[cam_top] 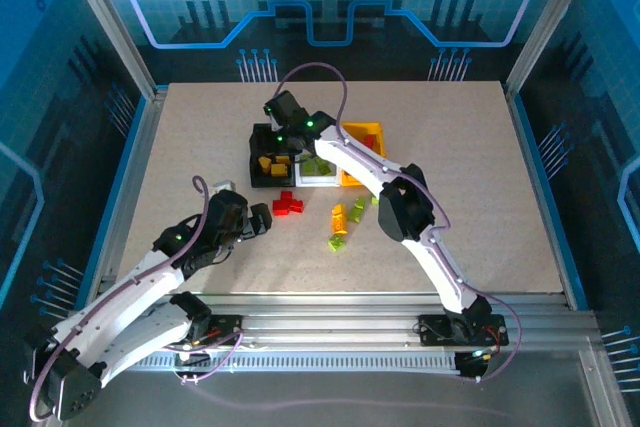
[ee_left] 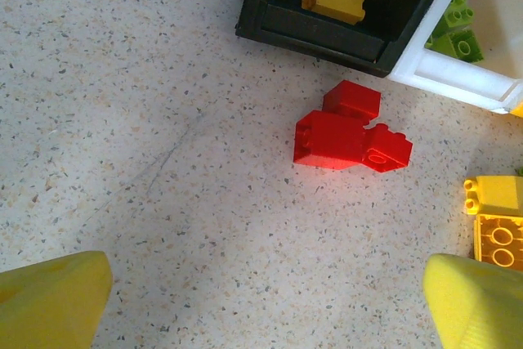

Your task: Sort the legos into containers by color

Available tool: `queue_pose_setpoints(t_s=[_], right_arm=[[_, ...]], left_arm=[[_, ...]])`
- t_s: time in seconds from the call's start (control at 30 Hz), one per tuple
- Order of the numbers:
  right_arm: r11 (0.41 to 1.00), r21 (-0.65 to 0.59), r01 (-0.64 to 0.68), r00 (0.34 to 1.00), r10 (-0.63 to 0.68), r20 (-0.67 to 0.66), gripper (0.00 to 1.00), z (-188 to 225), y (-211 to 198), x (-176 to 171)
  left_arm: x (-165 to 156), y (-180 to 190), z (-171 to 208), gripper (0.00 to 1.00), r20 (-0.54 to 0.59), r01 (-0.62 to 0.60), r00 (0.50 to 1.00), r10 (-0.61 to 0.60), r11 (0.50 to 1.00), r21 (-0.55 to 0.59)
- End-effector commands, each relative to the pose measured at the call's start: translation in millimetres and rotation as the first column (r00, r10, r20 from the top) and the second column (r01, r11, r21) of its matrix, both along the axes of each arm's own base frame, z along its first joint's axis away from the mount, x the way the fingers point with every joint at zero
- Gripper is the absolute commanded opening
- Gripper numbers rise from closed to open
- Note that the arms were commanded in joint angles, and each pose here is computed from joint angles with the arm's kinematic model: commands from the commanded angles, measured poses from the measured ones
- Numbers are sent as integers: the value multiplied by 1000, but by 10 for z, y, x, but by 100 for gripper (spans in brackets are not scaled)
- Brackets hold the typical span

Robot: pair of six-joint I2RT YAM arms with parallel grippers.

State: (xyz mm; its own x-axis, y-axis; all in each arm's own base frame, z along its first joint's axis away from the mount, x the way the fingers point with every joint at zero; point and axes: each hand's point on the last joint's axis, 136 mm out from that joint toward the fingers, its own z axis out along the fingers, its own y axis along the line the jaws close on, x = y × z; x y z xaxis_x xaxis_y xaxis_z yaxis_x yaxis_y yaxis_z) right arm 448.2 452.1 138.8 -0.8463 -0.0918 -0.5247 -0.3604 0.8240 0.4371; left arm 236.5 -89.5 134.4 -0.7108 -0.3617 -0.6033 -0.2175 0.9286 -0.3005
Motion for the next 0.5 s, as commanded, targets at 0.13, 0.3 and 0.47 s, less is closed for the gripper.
queue_pose_setpoints(t_s=[0.13,0.3,0.47], right_arm=[[994,74,77,993,-83,79,68,751,-496,-333],[986,-3,168,985,-168,26,69,516,-1139,-718],[956,-21,293,954,-294,-54,69,201,-1903,-1126]], left_arm=[[146,-239,35,99,-21,99,995,-100,995,-19],[350,-748,53,98,-30,250,967,-254,963,-103],[517,-1391,-68,95,-67,387,917,-392,918,-84]])
